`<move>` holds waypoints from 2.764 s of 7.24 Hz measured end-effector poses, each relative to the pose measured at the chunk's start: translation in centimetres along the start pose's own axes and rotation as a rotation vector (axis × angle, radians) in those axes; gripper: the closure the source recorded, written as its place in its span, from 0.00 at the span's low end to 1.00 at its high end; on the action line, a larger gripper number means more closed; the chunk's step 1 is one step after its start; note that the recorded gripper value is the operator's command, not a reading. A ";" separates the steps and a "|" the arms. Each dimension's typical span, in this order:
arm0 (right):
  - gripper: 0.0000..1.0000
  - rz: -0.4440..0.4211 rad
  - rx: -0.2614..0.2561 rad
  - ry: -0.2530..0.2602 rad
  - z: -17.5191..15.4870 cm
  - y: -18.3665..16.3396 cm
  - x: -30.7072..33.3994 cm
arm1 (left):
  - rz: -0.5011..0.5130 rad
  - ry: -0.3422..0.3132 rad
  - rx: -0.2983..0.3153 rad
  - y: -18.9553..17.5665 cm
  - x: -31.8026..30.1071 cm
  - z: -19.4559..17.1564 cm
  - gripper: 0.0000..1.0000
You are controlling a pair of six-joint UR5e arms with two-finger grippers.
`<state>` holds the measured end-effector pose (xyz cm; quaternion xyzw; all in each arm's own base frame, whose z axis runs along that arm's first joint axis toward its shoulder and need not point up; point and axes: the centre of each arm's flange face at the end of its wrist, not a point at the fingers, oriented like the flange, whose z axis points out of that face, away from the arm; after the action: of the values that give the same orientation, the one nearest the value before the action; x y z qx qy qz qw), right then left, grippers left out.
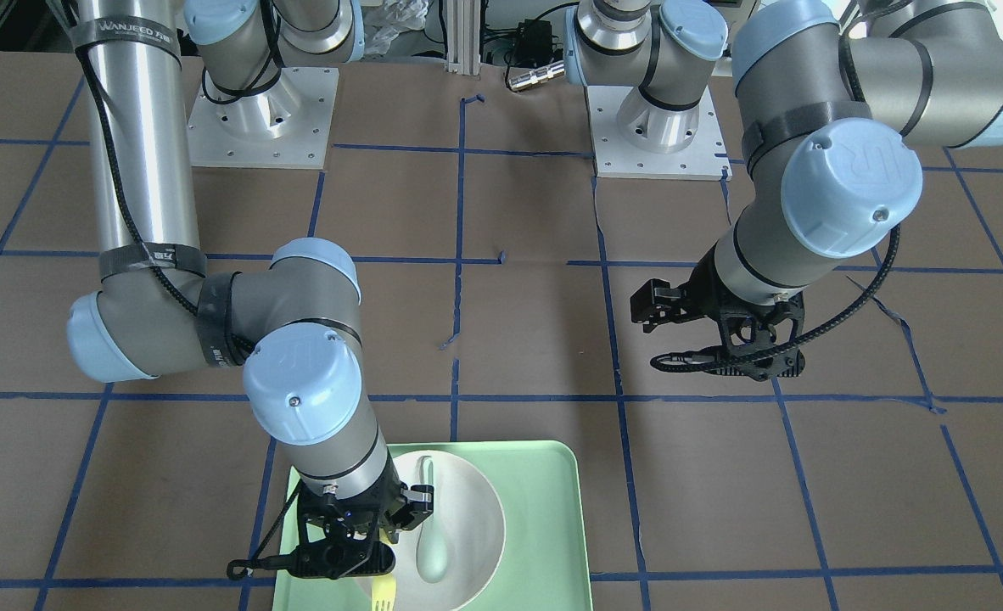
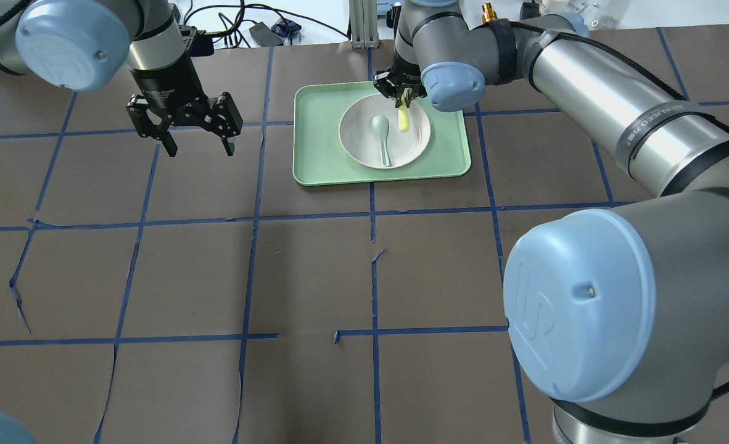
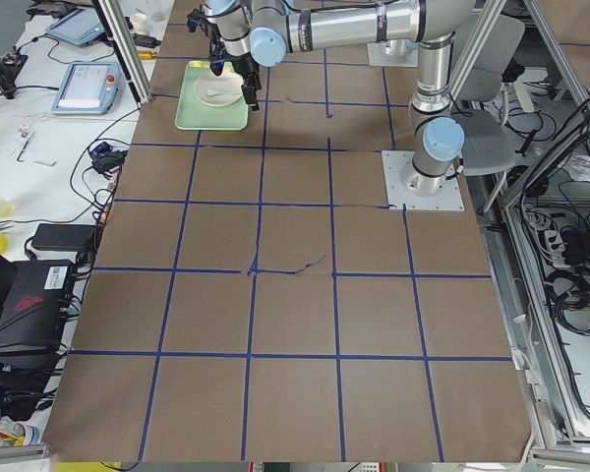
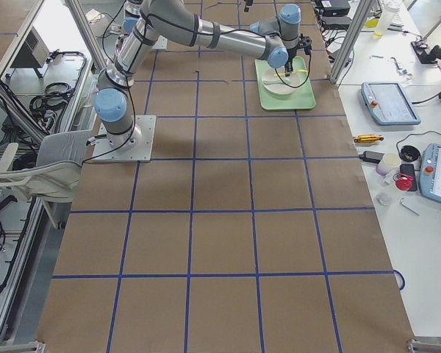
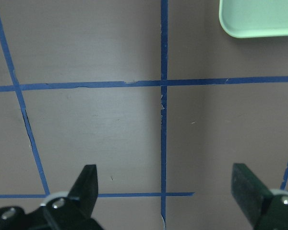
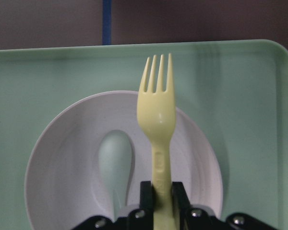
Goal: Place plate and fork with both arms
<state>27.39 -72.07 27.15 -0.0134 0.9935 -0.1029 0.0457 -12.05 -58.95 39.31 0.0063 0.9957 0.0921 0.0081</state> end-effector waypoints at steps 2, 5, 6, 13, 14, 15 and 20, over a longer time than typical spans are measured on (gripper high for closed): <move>1.00 -0.018 -0.032 0.012 1.5 -0.4 4.9 | -0.003 0.000 0.000 0.0 0.0 0.0 0.00; 0.40 -0.029 -0.094 -0.018 5.5 0.5 7.5 | -0.011 -0.001 0.000 0.1 0.1 0.0 0.00; 0.00 -0.025 -0.100 -0.026 6.0 0.6 7.6 | -0.011 -0.001 0.000 0.1 0.1 0.0 0.00; 0.00 -0.028 -0.157 0.113 -6.0 2.9 8.2 | -0.013 0.001 0.051 0.8 0.4 -1.8 0.00; 0.00 -0.028 -0.181 0.120 -11.0 4.4 8.0 | -0.016 0.000 0.065 1.4 0.4 -2.6 0.00; 0.00 -0.025 -0.211 0.123 -15.2 6.3 7.7 | -0.035 0.000 0.079 1.9 0.4 -3.3 0.00; 0.00 0.029 -0.301 0.124 -24.5 13.0 5.4 | -0.076 0.005 0.111 2.8 0.8 -4.8 0.00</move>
<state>19.45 -54.61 47.84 0.0008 0.9988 0.0470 -0.0167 -12.88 -57.05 44.50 -0.0310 0.9988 0.0365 0.0086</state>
